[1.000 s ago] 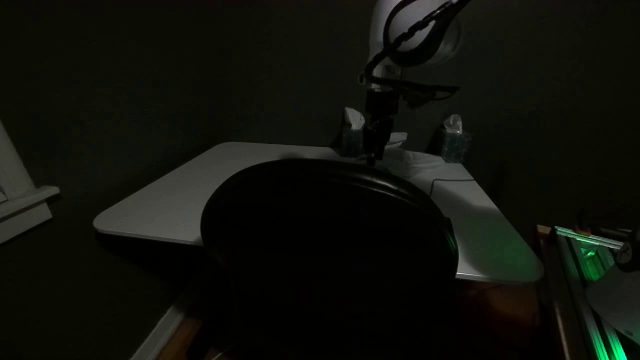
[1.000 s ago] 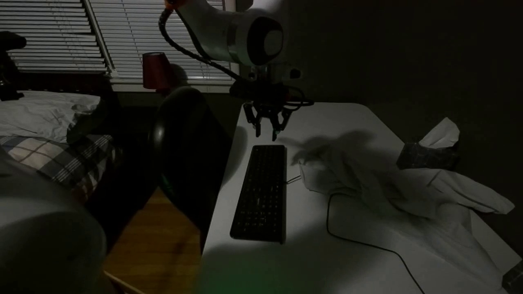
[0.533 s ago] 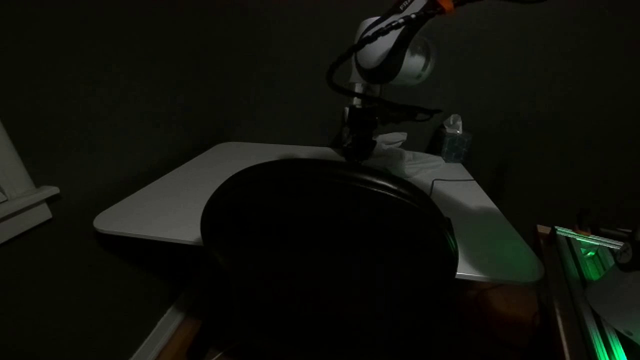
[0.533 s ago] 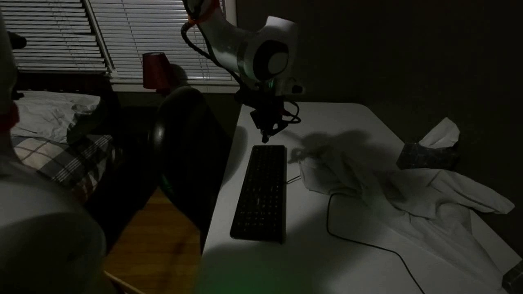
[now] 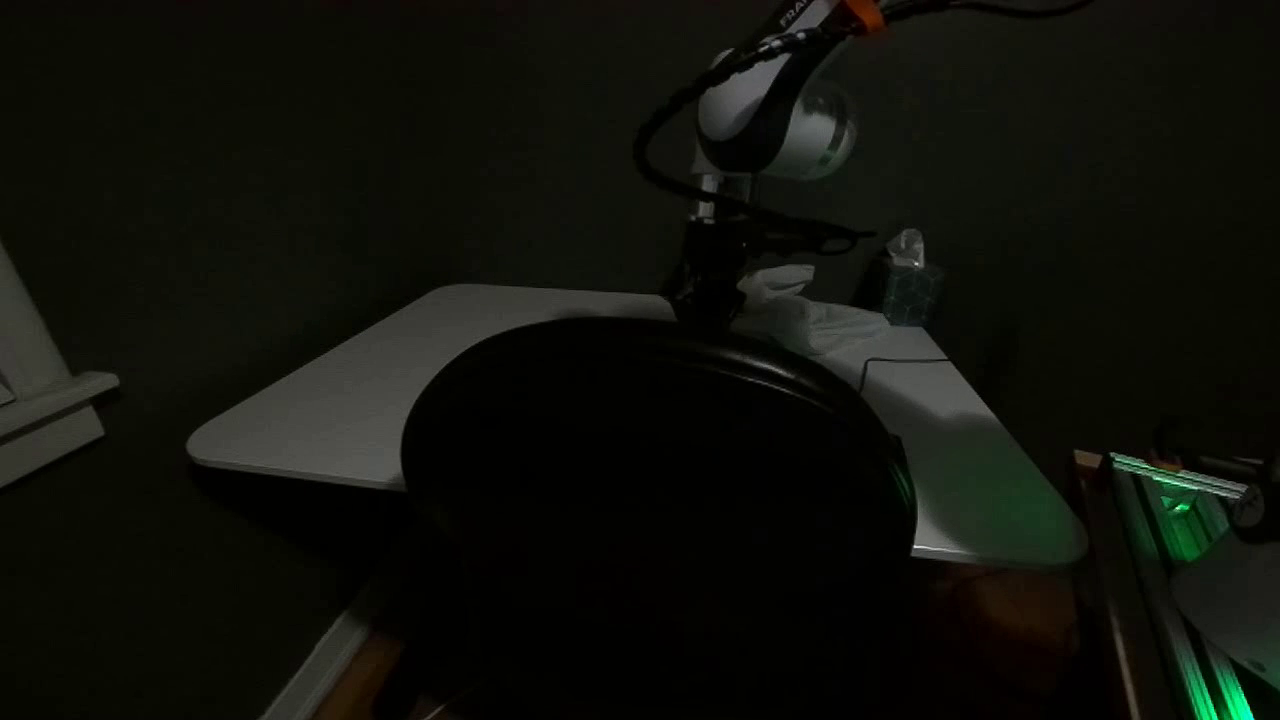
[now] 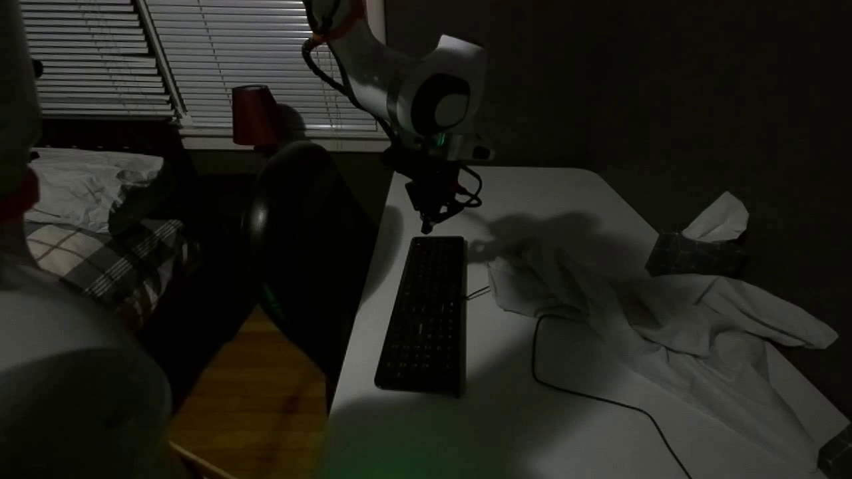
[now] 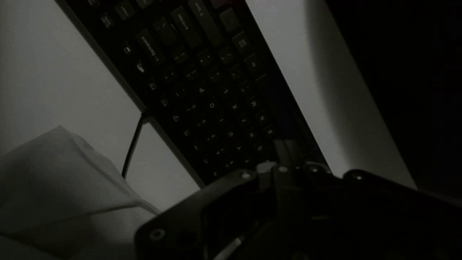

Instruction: Press the button on the keyboard

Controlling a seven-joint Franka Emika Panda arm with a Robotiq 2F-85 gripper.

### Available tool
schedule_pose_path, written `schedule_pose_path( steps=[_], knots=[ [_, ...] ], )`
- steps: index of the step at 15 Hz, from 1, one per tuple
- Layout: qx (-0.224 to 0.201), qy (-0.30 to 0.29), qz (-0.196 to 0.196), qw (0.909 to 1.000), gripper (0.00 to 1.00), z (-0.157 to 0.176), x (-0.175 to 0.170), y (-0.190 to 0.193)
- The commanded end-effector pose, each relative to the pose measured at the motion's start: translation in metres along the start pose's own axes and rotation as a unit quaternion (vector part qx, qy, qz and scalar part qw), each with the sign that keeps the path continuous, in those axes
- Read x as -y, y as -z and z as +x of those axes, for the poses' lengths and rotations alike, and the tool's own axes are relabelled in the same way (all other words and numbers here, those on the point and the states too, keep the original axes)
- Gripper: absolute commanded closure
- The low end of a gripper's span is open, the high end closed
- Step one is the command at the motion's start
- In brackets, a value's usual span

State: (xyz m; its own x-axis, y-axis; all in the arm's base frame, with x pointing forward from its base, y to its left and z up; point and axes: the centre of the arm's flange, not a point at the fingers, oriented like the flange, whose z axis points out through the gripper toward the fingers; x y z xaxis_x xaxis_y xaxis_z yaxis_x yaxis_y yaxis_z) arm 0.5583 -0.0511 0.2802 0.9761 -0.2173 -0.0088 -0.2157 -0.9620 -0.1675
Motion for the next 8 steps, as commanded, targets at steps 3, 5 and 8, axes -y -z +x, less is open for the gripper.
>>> schedule_pose_path(
  steps=[3, 5, 8],
  knots=[
    [0.008, -0.085, 0.036, 0.9957, 1.00, 0.029, -0.012, -0.037],
    [0.005, -0.113, 0.042, 0.9927, 1.00, 0.040, -0.020, -0.047],
    [-0.005, -0.148, 0.053, 0.9875, 1.00, 0.054, -0.028, -0.058]
  ],
)
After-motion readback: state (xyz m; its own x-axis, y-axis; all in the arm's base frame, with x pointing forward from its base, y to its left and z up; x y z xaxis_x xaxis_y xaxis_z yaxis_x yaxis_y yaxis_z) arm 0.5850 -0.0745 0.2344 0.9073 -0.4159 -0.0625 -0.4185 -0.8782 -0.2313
